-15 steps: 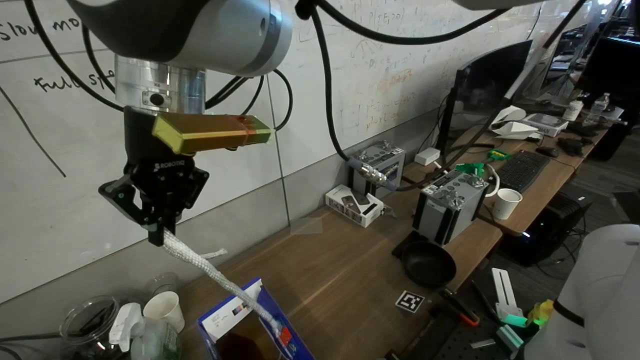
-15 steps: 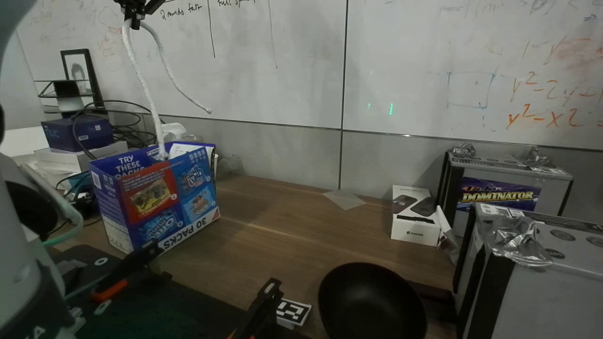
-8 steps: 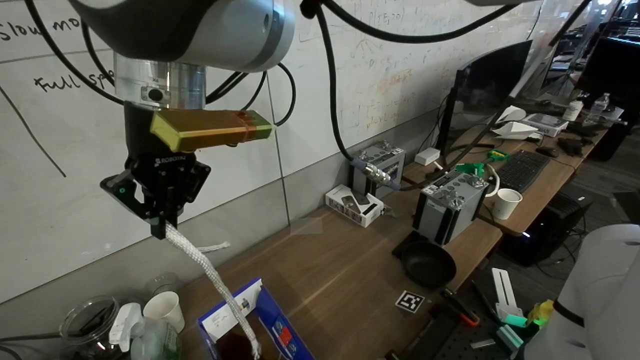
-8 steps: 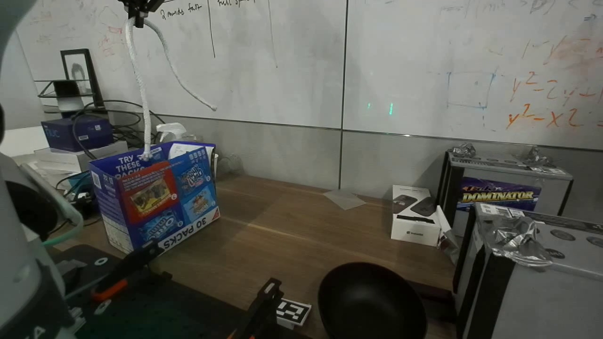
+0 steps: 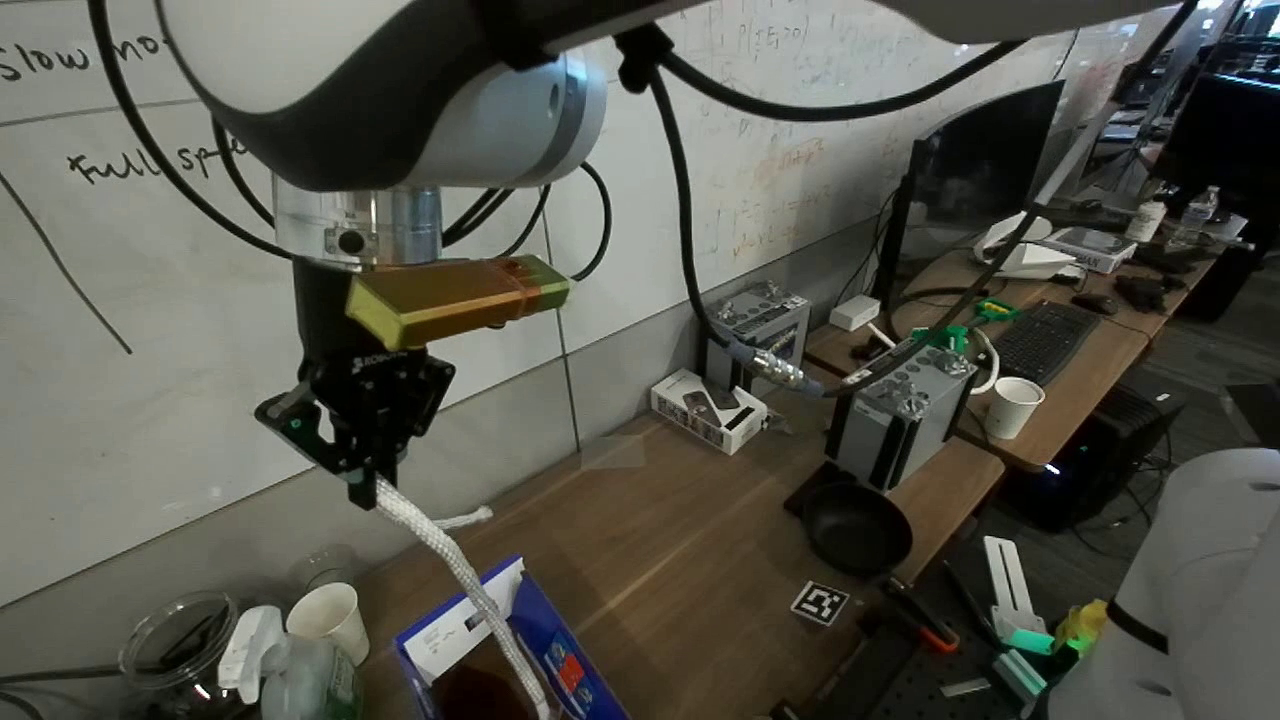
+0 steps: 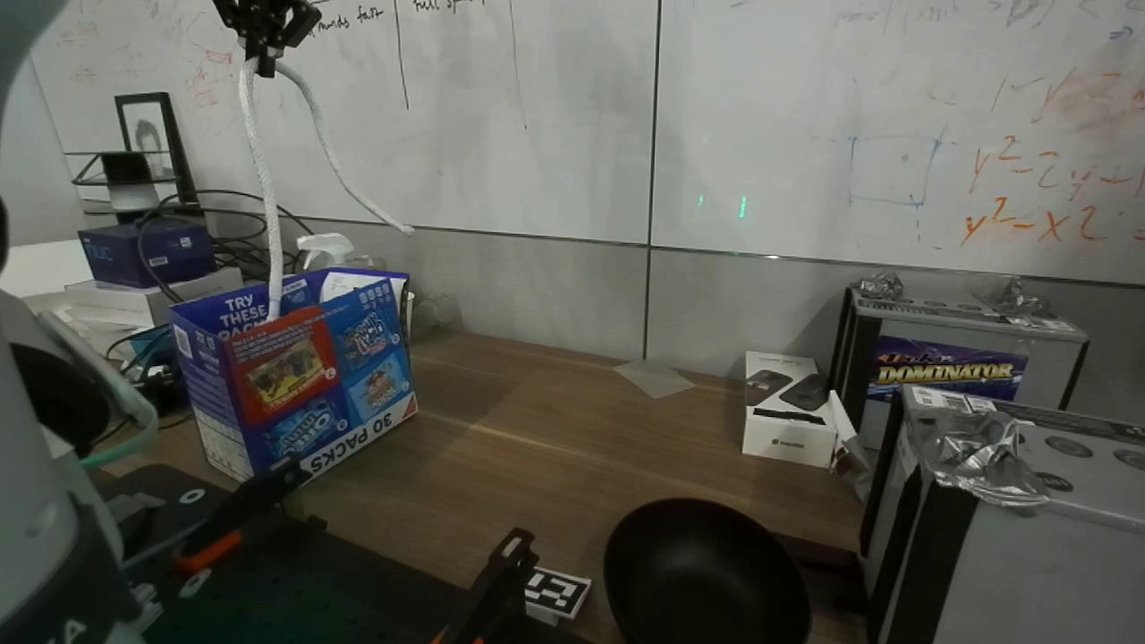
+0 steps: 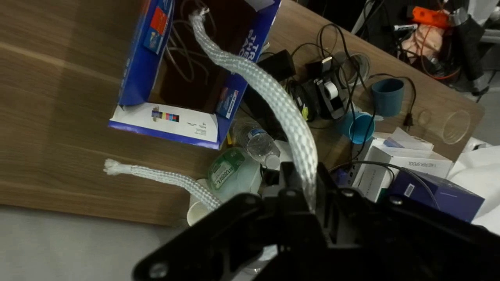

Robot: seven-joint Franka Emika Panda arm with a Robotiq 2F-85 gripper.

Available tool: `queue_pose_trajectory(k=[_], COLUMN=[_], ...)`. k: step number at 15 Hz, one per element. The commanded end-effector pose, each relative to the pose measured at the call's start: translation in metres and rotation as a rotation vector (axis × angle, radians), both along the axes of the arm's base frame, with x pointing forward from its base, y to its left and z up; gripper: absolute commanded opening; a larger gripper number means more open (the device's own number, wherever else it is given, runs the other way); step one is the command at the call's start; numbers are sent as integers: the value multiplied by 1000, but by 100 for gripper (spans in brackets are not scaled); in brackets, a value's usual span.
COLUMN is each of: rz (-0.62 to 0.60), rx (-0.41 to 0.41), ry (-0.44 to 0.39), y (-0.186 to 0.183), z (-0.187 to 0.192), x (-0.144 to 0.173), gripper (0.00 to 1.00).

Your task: Put the ropes into the box.

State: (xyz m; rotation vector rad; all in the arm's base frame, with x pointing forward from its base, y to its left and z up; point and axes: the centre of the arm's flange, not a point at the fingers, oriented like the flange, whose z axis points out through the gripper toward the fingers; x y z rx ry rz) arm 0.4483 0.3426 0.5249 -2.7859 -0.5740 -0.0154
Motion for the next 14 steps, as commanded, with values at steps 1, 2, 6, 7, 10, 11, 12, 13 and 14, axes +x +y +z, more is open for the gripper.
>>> queue_pose_trajectory(k=[1,2,6,7,10,11,12,13,14], rz=[-21,-22,-16,-7,8,16,29,47,65], rx=[-19,-21,-33,-40,-50,-51,-48,-42,-37], ry=[-7,-2,26,42,84,100,111,122,128], y=[-18,-20,-28,-27,-26,-24,-23,-21,-19], z=[2,-1,-11,-15,-24,-31,-34,-37,-40], x=[-23,-26,-32,-34,-36,-37,-39,-41,-43], gripper=[14,14,14,14,13,13,13,13,13])
